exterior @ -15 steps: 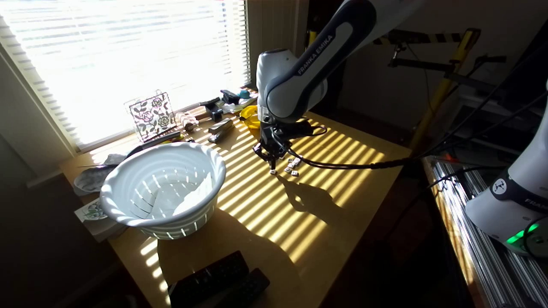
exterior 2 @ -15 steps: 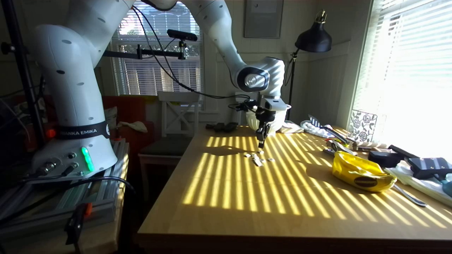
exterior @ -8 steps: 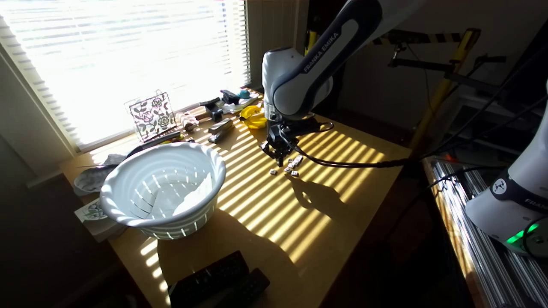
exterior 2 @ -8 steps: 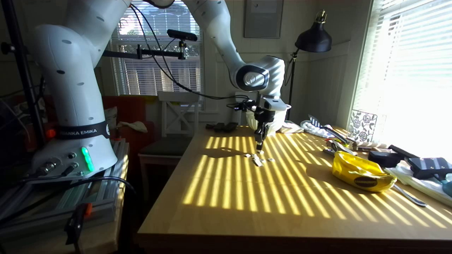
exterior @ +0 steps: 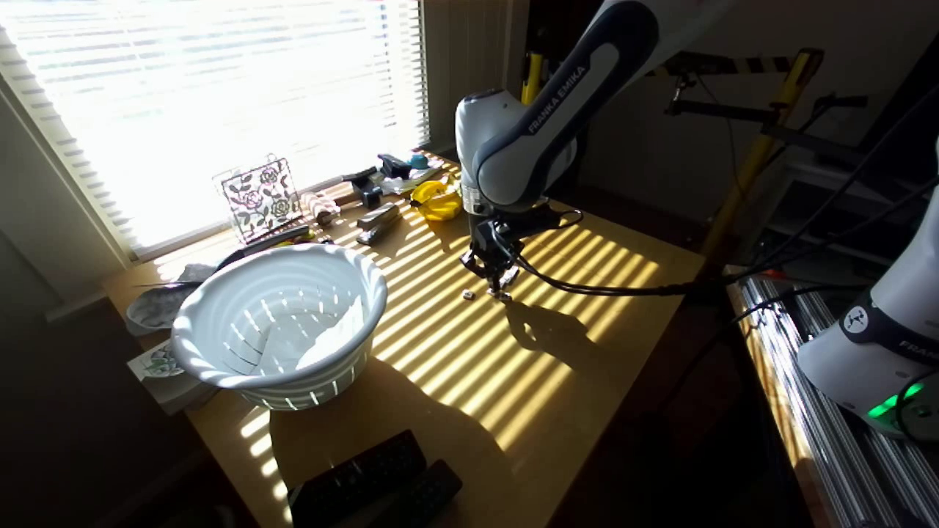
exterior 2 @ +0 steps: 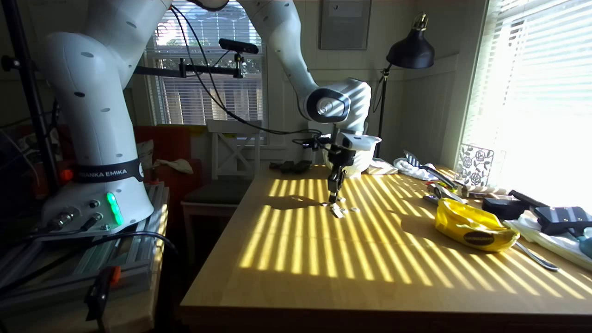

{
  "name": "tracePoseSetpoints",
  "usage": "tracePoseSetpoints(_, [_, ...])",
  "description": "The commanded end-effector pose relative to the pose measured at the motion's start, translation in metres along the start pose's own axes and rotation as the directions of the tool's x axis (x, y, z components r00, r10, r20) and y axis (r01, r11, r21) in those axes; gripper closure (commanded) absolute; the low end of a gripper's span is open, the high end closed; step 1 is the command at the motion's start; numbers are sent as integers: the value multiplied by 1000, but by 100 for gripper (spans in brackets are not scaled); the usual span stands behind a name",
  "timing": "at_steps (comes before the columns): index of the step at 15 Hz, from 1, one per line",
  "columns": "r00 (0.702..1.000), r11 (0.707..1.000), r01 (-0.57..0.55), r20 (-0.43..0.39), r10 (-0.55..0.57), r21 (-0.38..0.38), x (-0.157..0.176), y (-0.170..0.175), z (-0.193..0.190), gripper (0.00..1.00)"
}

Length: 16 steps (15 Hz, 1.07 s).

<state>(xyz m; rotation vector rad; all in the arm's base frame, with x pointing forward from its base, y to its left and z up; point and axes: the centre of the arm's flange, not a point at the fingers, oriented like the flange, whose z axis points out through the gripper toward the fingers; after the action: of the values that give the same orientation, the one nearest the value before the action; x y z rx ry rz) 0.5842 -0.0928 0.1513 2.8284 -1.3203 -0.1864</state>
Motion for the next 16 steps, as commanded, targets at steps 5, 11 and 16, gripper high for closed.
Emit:
tracePoseSetpoints(5, [1000,999,27,10,-26,-38,-7,5,3,100])
tracePoseSetpoints(11, [1000,999,20,8,-20,-36,-4,0,4,100])
tracePoseSetpoints(16, [1000,999,-29,11,29,-29,3,-1,8,100])
